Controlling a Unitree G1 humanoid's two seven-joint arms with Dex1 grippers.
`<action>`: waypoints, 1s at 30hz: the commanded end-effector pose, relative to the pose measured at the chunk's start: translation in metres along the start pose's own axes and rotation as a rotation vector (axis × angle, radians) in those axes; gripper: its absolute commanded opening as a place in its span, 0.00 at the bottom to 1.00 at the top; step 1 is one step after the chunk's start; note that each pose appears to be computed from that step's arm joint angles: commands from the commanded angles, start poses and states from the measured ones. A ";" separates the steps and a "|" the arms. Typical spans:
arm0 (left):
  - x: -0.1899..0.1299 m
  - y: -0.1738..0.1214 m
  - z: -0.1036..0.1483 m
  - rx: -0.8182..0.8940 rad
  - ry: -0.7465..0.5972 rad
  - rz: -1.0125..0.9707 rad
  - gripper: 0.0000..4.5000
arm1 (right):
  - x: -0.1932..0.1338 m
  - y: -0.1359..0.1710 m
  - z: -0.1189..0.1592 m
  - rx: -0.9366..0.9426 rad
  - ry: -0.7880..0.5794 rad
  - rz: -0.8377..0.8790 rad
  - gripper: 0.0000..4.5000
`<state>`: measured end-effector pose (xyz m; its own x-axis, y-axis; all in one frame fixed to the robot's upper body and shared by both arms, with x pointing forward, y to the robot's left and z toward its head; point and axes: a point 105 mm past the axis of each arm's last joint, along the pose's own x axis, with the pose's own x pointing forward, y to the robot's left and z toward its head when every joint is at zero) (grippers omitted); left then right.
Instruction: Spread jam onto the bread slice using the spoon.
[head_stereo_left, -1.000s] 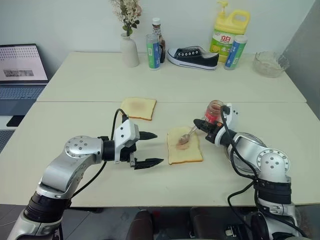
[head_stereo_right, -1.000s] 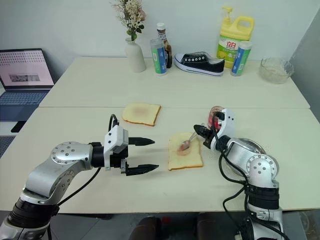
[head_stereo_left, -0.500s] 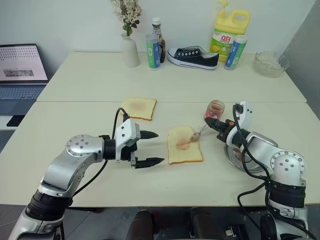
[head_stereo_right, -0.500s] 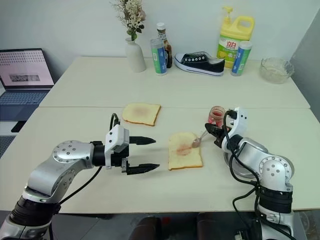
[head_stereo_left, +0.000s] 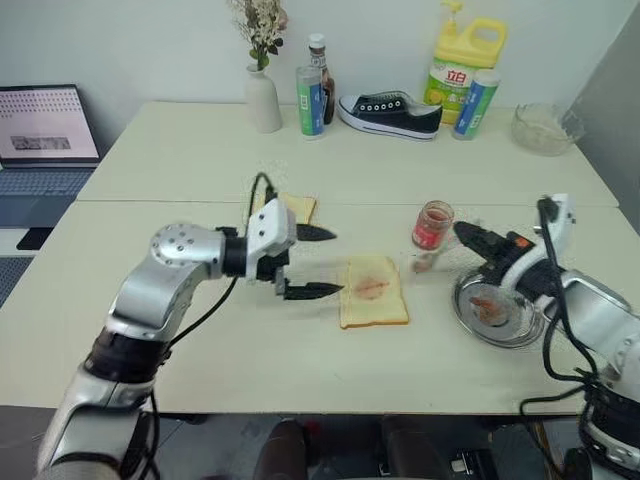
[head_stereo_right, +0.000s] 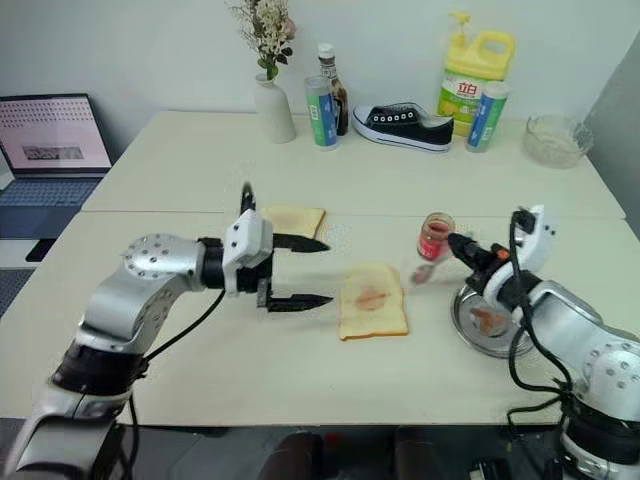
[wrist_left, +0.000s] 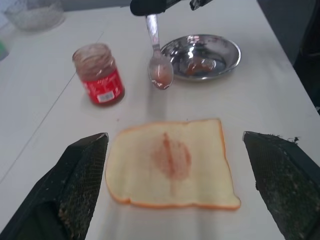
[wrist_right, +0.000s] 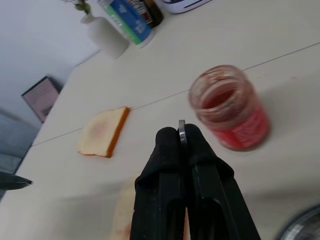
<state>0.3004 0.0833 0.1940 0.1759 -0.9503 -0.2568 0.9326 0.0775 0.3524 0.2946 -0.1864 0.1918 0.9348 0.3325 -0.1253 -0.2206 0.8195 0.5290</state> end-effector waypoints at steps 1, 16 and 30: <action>0.020 0.001 0.016 0.080 -0.044 -0.059 1.00 | -0.020 -0.003 0.017 -0.014 -0.101 -0.036 0.01; 0.092 -0.030 0.026 0.145 -0.153 -0.263 1.00 | -0.069 -0.074 0.008 0.075 -0.187 -0.267 0.01; 0.088 -0.032 0.019 0.126 -0.122 -0.259 1.00 | -0.050 -0.126 -0.014 0.226 -0.162 -0.199 0.01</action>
<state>0.2851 -0.0066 0.1693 -0.1060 -0.9606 -0.2570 0.9102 -0.1978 0.3640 0.2723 -0.2962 0.1192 0.9878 0.0882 -0.1281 0.0254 0.7209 0.6925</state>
